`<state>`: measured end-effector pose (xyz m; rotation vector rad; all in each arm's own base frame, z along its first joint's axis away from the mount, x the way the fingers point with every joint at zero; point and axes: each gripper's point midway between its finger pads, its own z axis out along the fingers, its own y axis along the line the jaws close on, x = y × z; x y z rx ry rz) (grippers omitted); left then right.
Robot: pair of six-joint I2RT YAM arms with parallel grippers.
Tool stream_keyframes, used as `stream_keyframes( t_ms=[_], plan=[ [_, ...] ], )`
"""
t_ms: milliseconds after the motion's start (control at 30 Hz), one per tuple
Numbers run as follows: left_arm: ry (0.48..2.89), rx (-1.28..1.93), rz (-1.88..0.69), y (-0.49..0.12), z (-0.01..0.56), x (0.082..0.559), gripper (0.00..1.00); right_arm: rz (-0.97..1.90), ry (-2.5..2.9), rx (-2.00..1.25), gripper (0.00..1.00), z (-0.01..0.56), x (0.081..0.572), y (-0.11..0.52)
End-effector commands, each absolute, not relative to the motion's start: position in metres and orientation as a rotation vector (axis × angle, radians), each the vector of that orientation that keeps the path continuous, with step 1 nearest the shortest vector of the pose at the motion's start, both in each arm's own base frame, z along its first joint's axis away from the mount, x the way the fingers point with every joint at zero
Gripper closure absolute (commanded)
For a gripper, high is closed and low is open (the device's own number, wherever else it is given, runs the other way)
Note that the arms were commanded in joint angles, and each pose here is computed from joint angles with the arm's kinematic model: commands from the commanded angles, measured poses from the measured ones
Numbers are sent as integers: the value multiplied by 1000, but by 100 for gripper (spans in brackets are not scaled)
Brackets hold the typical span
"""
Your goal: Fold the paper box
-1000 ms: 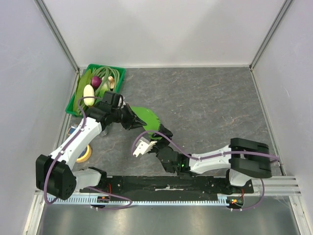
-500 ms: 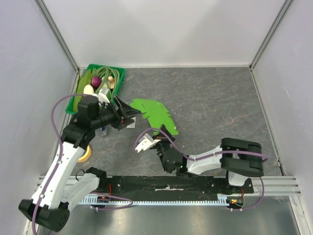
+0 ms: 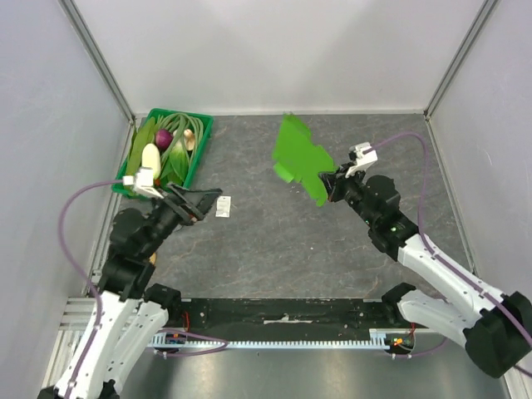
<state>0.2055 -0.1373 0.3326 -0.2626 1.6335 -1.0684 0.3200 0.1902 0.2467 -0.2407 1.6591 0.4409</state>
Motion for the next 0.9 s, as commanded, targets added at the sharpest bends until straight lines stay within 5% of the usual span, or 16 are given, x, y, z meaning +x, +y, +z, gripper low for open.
stream_keyframes(
  t_ms=[0,133,467,667,700,767,833,867],
  plan=[
    [1643,-256,-1342,-176,298,224,15,1178,1784,-164,100,264,266,233],
    [1621,-264,-1582,-207,292,245,15,1570,1608,-25,100,288,248,227],
    [1624,-260,-1618,-244,298,262,14,1777,1400,88,100,311,237,217],
    [1601,-245,-1596,-243,310,267,42,1785,1394,112,100,308,236,215],
    [1613,-227,-1571,-243,308,267,55,1779,1413,94,98,304,235,217],
    [1621,-186,-1535,-243,314,267,69,1732,1487,73,79,289,241,218],
    [1703,-147,-1415,-238,306,268,84,1436,1552,-117,12,282,268,211],
    [1734,-139,-1366,-235,301,268,90,1220,1976,18,4,202,276,197]
  ],
)
